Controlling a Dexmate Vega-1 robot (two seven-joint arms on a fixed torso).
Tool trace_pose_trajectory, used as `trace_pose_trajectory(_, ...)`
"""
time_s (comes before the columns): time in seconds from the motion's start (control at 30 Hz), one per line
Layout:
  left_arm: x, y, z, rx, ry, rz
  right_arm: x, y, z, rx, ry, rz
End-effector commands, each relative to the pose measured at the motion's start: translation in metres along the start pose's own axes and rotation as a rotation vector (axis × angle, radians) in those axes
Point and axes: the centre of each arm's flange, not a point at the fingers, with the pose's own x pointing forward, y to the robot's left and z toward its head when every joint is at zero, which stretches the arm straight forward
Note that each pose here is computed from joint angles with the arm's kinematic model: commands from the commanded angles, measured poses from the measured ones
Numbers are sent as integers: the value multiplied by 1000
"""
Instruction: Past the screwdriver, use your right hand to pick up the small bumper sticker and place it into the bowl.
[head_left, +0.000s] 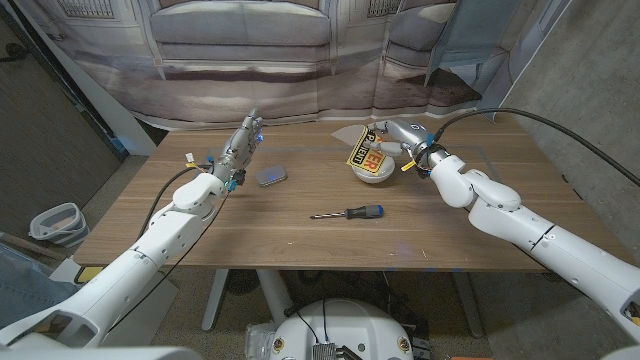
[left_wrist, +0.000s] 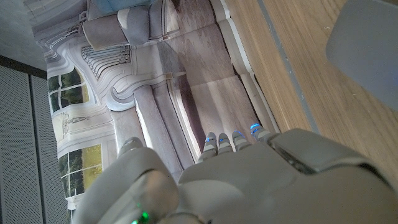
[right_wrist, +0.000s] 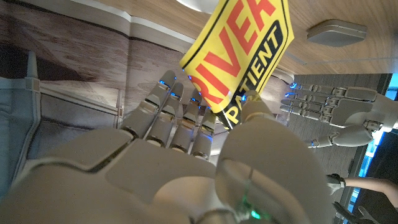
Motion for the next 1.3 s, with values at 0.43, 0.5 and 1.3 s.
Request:
trace_pose_trajectory(0.43,6,-4,-2,2,14,-10,-2,11,-13,24,59,61)
trace_pose_trajectory(0.5,7,-5,-2,1,14,-14,-3,11,-14,25,64,66)
trace_pose_trajectory(1.3,5,-6,-3,2,15,-10,-3,11,-15,7,78,121)
